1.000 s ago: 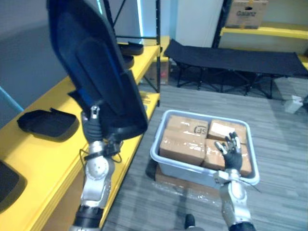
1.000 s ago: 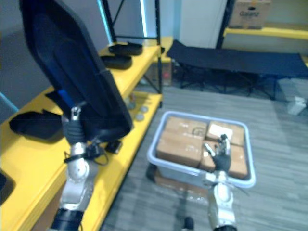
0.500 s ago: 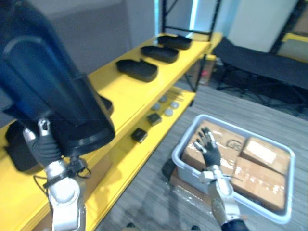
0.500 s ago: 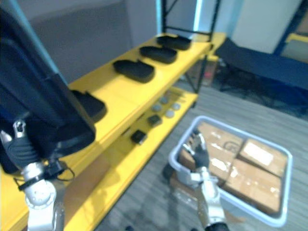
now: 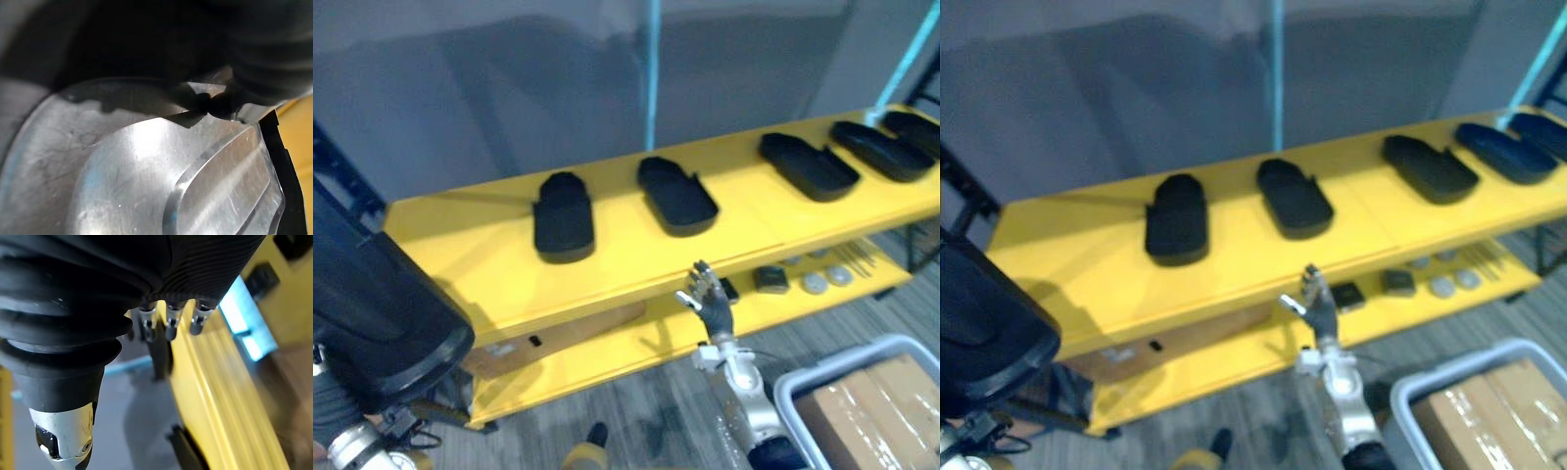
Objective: Walk over and take plastic housings, then place them on the shelf
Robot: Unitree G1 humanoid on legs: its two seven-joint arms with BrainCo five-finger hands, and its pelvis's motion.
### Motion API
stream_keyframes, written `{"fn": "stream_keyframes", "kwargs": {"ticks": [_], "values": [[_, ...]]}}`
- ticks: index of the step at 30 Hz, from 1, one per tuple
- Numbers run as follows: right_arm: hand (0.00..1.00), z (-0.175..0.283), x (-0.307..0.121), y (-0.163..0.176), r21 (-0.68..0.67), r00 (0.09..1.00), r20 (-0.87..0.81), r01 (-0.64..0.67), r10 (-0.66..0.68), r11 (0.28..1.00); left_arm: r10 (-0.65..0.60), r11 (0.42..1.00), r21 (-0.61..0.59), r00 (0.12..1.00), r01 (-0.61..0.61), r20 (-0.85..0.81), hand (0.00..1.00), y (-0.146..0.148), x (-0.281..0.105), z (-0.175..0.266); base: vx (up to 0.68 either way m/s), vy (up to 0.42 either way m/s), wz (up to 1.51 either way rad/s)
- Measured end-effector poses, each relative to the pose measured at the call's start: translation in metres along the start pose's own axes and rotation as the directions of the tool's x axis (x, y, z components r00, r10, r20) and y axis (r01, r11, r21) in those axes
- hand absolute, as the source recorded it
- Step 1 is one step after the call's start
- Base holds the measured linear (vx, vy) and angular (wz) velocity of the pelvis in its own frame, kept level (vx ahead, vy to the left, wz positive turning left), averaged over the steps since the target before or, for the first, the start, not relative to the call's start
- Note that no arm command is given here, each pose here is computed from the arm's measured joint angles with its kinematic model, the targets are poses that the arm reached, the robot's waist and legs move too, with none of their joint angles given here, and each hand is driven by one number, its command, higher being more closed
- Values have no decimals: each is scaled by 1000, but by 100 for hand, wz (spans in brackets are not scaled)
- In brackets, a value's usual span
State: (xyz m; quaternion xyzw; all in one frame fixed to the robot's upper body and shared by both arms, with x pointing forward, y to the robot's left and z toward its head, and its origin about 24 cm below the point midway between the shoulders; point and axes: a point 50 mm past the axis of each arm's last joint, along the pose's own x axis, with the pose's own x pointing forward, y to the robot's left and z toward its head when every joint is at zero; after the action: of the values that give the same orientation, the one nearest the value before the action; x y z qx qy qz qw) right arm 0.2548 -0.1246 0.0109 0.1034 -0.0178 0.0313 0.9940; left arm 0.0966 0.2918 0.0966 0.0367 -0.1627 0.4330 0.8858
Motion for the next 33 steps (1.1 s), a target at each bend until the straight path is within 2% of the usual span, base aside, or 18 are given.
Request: {"fn": "stream_keyframes", "kwargs": {"ticks": [3,7,10,14,18,21,24,27,29,33], "values": [[0,4,2,-8,-9,1000,16,26,-26,1000,-35,999,-31,998,36,47,100,-6,3,4,17,68,34],[0,14,-3,-29,-21,991,56,125,-124,992,-219,965,-98,954,242,205,100,-44,24,21,57,249,107],[0,13,-12,-36,-11,984,59,167,-166,986,-278,944,-107,929,311,245,100,-56,28,27,15,117,58],[0,21,-10,-44,-12,983,97,155,-153,988,-283,947,-98,939,306,196,100,-55,26,20,-104,-64,-2],[0,15,-20,-52,-22,984,70,164,-162,986,-278,950,-114,952,292,124,100,-54,16,10,-151,-41,-24],[0,8,-30,-57,-26,984,40,173,-172,985,-293,945,-110,946,308,137,100,-53,13,11,-81,9,12],[0,14,-28,-54,-32,982,87,173,-170,984,-278,946,-100,932,307,233,100,-50,18,24,60,33,-7],[0,31,-21,-50,-19,964,191,191,-184,981,-246,940,-112,867,323,434,100,-52,30,57,163,50,23],[0,45,-18,-56,-22,934,264,253,-238,967,-227,927,-136,813,349,537,100,-59,32,74,203,116,18],[0,64,-16,-57,17,893,362,282,-269,959,-233,926,-92,748,365,621,100,-57,34,90,137,191,-9]]}}
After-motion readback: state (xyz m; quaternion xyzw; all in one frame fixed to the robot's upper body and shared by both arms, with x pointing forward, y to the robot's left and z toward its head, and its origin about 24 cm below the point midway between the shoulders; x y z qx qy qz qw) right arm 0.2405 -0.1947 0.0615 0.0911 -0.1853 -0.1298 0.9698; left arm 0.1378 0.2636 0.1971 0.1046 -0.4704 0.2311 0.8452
